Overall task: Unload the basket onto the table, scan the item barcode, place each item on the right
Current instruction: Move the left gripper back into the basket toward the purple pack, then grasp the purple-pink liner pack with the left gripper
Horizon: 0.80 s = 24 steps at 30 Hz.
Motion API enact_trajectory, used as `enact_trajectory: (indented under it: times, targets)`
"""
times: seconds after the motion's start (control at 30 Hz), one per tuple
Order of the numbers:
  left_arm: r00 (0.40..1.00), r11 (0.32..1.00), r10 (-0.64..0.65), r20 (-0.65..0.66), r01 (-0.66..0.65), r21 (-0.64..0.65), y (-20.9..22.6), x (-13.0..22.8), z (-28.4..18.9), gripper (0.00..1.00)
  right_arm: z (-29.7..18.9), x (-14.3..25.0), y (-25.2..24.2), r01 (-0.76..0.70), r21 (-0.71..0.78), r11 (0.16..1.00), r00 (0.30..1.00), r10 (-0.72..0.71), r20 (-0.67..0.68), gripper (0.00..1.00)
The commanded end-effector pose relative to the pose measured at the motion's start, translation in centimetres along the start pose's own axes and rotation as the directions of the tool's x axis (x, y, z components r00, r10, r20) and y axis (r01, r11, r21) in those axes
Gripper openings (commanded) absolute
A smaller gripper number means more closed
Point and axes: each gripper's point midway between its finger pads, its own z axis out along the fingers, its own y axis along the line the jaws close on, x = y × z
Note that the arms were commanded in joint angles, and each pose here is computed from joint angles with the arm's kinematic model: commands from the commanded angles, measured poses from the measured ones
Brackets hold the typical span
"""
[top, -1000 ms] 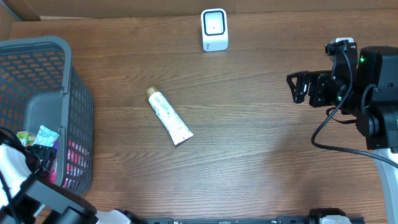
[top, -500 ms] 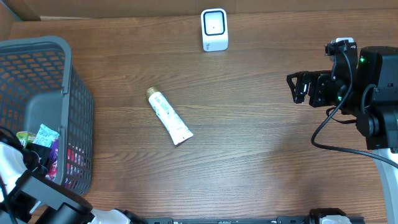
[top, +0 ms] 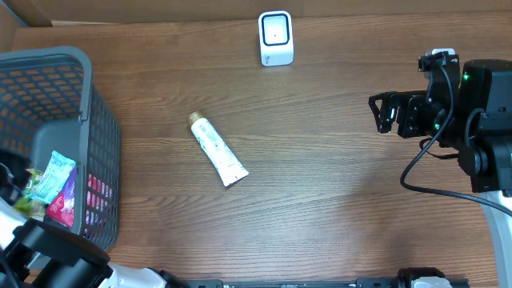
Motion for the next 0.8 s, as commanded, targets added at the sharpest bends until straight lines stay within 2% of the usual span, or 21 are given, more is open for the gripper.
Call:
enact_trajectory:
  times: [0.0,0.03,0.13,0.23,0.47,0.53,0.57,0.67,0.7,0.77]
  targets:
    - [0.996,0.996,0.071,0.057,-0.074,0.051,-2.4,-1.3,-2.6,0.04,-0.9,-1.1,0.4,0.012,-0.002,1.000,0.999,-0.012,0.039,1.00]
    - [0.996,0.996,0.075,0.050,-0.077,0.052,-2.5,-1.0,-2.6,0.05,-0.9,-1.1,0.4,0.012,-0.002,1.000,0.999,-0.012,0.039,1.00]
    - [0.998,0.998,0.054,-0.015,-0.054,0.038,-2.2,0.5,-2.1,0.36,-0.9,-1.1,0.4,0.012,-0.002,1.000,0.999,-0.012,0.039,1.00]
    - [0.995,0.999,0.039,-0.087,-0.037,0.018,-1.5,2.4,-0.9,0.49,-0.9,-1.1,0.4,0.012,-0.002,1.000,0.999,-0.012,0.039,1.00]
    - [0.973,0.999,0.003,-0.229,-0.011,-0.036,0.7,7.0,3.4,0.59,-0.9,-1.1,0.4,0.012,-0.002,1.000,0.999,-0.012,0.039,1.00]
    - [0.968,0.999,-0.005,-0.251,-0.006,-0.043,1.2,8.1,4.7,0.61,-0.9,-1.1,0.4,0.012,-0.002,1.000,0.999,-0.012,0.039,1.00]
    - [0.966,0.999,-0.007,-0.259,-0.006,-0.047,1.5,8.6,5.3,0.67,-0.9,-1.1,0.4,0.012,-0.002,1.000,0.999,-0.012,0.039,1.00]
    - [0.960,0.998,-0.015,-0.279,-0.005,-0.070,2.3,9.7,6.4,0.68,-0.9,-1.1,0.4,0.012,-0.002,1.000,0.999,-0.012,0.039,1.00]
    - [0.959,0.996,-0.022,-0.282,-0.002,-0.086,2.6,9.9,6.5,0.76,-0.9,-1.1,0.4,0.012,-0.002,1.000,0.999,-0.012,0.039,1.00]
    - [0.958,0.995,-0.030,-0.286,0.001,-0.102,2.9,10.1,6.6,0.77,-0.9,-1.1,0.4,0.012,-0.002,1.000,0.999,-0.012,0.039,1.00]
